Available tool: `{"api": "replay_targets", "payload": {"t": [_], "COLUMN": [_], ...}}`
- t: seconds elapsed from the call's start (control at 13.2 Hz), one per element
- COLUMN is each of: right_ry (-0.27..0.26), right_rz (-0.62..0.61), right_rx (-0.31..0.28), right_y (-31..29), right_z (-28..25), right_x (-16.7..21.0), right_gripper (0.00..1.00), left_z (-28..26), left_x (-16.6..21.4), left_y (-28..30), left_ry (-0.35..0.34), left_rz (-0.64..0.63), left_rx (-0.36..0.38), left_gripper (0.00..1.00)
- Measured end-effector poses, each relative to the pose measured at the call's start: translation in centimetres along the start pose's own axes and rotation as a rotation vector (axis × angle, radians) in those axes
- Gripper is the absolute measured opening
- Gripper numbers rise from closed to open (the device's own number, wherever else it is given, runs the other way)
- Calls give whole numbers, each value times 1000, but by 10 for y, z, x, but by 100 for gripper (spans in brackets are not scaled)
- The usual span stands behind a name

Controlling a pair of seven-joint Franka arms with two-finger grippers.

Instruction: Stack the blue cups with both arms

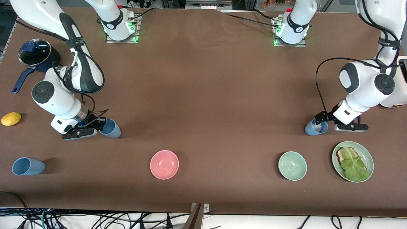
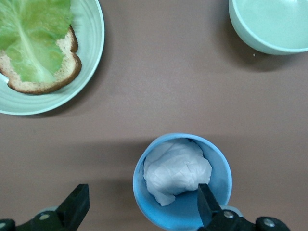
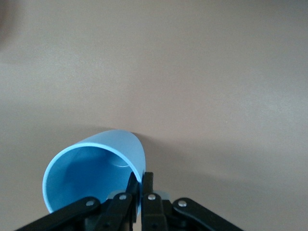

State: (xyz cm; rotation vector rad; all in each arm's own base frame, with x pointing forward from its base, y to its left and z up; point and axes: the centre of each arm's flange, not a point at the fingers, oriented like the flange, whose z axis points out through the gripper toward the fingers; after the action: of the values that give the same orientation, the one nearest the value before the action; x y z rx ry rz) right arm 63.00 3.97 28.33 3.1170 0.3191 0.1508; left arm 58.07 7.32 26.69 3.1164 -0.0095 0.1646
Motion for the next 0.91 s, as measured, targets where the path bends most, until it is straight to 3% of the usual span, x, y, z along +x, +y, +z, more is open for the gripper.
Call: {"api": "replay_targets", "payload": {"t": [0.68,0.83,0.91], "right_ry": [-3,-3,-3], "right_rz": [0,0,0], "right_rx": [0,0,0], "right_y": [0,0,0], "right_z": [0,0,0], "right_x": [0,0,0], "right_gripper": [5,5,5], "left_z": [17,18,18], "left_x": [-2,-1,0], "left_y": [-2,-2,-2], "left_ry": [-25,-26,-25], "left_rz": [-5,-4,-3], "left_rx": [-19,-19,-19], "left_gripper": [96,92,84]}}
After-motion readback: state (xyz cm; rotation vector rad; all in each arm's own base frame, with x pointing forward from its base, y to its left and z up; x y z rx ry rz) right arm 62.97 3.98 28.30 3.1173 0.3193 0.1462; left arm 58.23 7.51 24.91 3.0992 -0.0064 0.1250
